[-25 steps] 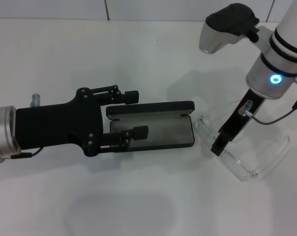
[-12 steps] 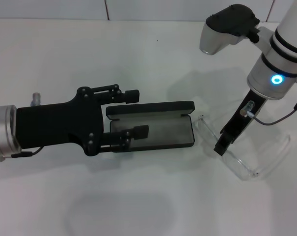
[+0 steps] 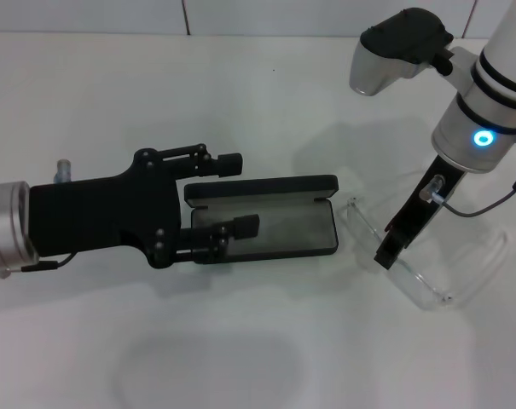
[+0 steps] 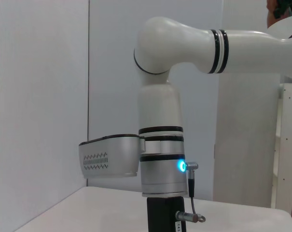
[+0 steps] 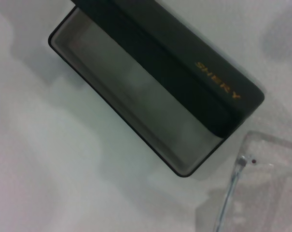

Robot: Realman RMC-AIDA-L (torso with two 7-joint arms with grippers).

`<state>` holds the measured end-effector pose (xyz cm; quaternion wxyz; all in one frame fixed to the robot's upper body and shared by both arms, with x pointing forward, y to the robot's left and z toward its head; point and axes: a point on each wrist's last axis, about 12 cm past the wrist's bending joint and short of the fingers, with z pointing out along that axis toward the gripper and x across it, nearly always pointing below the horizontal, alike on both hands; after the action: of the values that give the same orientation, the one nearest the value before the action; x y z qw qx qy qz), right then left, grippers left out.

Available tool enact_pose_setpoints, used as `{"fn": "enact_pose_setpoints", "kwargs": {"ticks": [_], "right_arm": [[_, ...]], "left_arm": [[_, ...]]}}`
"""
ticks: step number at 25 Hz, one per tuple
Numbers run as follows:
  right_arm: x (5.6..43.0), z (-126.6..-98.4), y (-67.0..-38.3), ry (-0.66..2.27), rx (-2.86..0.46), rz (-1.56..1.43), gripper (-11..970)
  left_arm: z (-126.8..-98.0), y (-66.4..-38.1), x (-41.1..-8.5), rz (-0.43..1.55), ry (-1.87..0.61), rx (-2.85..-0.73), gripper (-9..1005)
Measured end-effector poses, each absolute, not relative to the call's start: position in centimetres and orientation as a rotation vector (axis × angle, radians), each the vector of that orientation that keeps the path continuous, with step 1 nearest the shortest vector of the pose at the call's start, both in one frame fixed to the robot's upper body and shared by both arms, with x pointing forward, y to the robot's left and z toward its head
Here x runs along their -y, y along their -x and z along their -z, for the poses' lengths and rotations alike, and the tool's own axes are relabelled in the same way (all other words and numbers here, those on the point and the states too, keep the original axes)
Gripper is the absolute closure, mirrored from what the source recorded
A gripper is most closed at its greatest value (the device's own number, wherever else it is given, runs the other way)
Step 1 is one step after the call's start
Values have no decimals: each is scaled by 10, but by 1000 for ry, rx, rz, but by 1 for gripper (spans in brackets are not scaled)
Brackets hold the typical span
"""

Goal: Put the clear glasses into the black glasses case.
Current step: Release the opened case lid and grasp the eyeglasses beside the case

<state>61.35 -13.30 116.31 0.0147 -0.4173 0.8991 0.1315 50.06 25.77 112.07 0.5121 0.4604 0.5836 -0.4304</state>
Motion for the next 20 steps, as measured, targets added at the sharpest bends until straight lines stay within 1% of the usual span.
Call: {"fn": "enact_pose_setpoints", "kwargs": {"ticks": [10, 15, 20], "right_arm": [[131, -1161, -613, 1368, -2770, -341, 633], [132, -1162, -614, 1362, -2767, -340, 781], [132, -1163, -615, 1360, -2764, -335, 814]], "left_arm": [[-1120, -501, -258, 1030, -1102, -1408, 288], [-1120, -501, -258, 1030, -1102, -1409, 288], [-1120, -501, -258, 1029, -1100, -1409, 289]]}}
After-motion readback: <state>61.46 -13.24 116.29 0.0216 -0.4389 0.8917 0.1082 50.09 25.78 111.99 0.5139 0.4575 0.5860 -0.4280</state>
